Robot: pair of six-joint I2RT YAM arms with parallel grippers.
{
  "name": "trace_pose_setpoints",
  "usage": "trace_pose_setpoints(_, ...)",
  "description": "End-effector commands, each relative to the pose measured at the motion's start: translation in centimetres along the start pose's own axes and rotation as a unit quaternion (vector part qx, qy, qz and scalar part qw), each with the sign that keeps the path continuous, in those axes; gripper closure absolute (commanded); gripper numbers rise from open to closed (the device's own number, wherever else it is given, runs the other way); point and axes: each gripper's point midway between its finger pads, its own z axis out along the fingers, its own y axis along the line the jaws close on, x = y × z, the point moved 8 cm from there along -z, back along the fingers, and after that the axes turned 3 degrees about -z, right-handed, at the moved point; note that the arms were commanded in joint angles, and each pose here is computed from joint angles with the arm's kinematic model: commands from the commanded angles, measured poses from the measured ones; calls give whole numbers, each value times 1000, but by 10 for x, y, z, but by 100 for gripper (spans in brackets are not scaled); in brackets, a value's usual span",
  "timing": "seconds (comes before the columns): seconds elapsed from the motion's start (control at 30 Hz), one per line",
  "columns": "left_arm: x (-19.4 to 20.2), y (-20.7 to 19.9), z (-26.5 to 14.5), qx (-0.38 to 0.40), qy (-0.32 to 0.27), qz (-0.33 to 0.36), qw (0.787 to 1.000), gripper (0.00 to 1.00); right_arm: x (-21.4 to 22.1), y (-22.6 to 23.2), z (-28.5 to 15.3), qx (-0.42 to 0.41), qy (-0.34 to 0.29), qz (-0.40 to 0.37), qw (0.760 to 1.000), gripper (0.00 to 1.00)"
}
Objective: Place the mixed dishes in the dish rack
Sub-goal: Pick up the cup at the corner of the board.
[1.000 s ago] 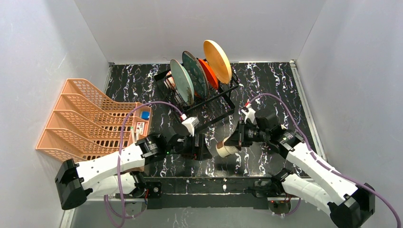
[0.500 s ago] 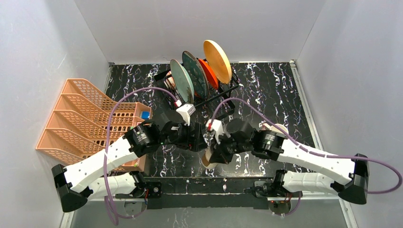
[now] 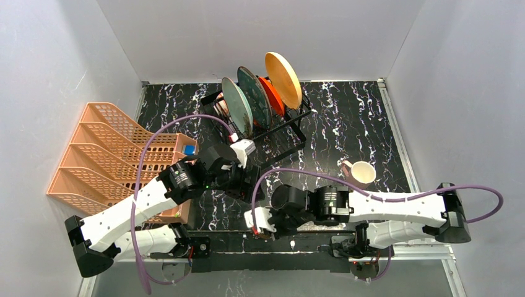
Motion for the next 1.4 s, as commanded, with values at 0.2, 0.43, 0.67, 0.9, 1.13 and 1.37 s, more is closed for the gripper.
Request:
trace_pose_setpoints(0.2, 14, -2, -7, 44, 72, 48, 995, 30, -27, -16, -7, 32, 27, -124, 991, 99)
trace_pose_setpoints(0.43, 22, 1, -4, 45, 110, 56, 991, 41, -36, -20, -10, 40, 25, -133, 990, 99)
trace_pose_setpoints(0.67, 24, 3, 3, 37, 129, 54, 989, 59, -45, -23, -8, 52, 24, -140, 988, 99)
trace_pose_setpoints(0.9, 28, 4, 11, 38, 149, 51, 987, 94, -59, -32, -7, 102, 17, -137, 985, 98)
trace_pose_setpoints(1.13, 30, 6, 12, 36, 151, 52, 987, 100, -73, -40, -21, 164, -25, -130, 978, 93)
trace_pose_setpoints(1.37, 31, 8, 15, 28, 155, 50, 986, 88, -81, -44, -25, 182, -36, -126, 975, 99)
